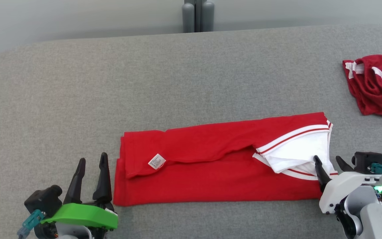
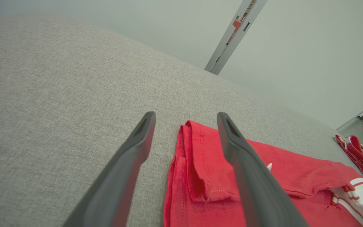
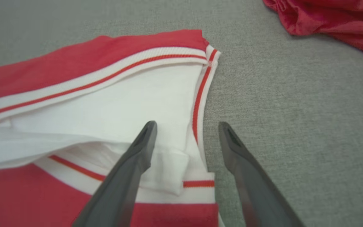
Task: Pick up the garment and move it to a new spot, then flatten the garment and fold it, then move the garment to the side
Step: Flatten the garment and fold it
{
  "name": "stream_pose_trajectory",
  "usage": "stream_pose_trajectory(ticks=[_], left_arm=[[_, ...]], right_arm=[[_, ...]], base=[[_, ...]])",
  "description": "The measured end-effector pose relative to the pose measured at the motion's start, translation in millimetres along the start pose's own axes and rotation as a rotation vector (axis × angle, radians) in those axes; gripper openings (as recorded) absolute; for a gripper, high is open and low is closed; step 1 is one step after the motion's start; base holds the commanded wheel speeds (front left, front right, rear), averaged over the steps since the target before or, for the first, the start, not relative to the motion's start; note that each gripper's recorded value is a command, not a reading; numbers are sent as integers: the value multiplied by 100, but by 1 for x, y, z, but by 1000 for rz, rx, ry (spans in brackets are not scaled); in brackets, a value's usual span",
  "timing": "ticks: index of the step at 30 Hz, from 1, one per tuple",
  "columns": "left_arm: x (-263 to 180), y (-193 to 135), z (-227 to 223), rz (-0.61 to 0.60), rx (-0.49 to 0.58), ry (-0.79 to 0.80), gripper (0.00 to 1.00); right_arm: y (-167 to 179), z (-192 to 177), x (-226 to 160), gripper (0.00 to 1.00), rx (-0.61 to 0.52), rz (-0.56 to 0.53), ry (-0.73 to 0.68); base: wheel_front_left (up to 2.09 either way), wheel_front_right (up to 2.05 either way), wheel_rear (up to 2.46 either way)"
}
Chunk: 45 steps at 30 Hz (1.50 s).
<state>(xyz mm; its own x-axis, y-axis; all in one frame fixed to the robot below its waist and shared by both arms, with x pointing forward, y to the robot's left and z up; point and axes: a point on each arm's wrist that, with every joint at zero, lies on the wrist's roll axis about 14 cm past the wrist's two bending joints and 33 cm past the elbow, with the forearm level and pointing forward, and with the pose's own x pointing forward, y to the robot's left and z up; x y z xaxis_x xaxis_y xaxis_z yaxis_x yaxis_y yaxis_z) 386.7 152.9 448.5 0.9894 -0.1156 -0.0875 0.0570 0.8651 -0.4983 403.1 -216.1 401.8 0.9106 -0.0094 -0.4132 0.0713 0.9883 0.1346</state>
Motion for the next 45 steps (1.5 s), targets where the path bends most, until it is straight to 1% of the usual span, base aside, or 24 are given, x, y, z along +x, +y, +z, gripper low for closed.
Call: stream_pose_trajectory(ticks=[8, 12, 13, 14, 15, 16, 20, 24, 32, 35, 38, 41, 45], left_arm=[[-1, -5, -1, -14, 8, 1, 100], [-1, -11, -4, -33, 12, 6, 100], [-1, -11, -4, -35, 12, 7, 100], [-1, -12, -4, -36, 12, 7, 100], [-1, -13, -4, -38, 16, 8, 100], [-1, -13, -5, -40, 18, 10, 100], [-3, -15, -5, -46, 25, 12, 100], [-6, -18, -4, -56, 39, 8, 100], [-13, -20, -1, -61, 59, -3, 100], [-15, -20, 0, -60, 69, -6, 100], [-18, -18, -1, -53, 72, -3, 100], [-20, -17, -2, -47, 71, -4, 100], [-24, -15, 2, -35, 70, -17, 100]], right_arm=[[8, -22, -8, 100, -11, 19, 78], [9, -27, -9, 100, -44, 19, 101], [11, -28, -9, 72, -43, 20, 104], [11, -28, -9, 34, -44, 21, 105], [13, -27, -8, 4, -47, 24, 103], [15, -26, -7, 0, -48, 29, 96], [17, -16, -6, 0, -39, 29, 55], [9, 6, -4, 0, -17, 2, -19], [-51, 49, -21, 0, -13, -141, -150], [-62, 56, -28, 0, -18, -171, -168], [-58, 66, -29, 0, -20, -162, -197], [-42, 76, -27, 0, -27, -120, -223], [-2, 92, -23, 0, -55, -16, -264]], base=[[0, 0, 0], [0, 0, 0], [0, 0, 0], [0, 0, 0], [0, 0, 0], [0, 0, 0], [0, 0, 0], [0, 0, 0], [0, 0, 0], [0, 0, 0], [0, 0, 0], [0, 0, 0], [0, 0, 0]])
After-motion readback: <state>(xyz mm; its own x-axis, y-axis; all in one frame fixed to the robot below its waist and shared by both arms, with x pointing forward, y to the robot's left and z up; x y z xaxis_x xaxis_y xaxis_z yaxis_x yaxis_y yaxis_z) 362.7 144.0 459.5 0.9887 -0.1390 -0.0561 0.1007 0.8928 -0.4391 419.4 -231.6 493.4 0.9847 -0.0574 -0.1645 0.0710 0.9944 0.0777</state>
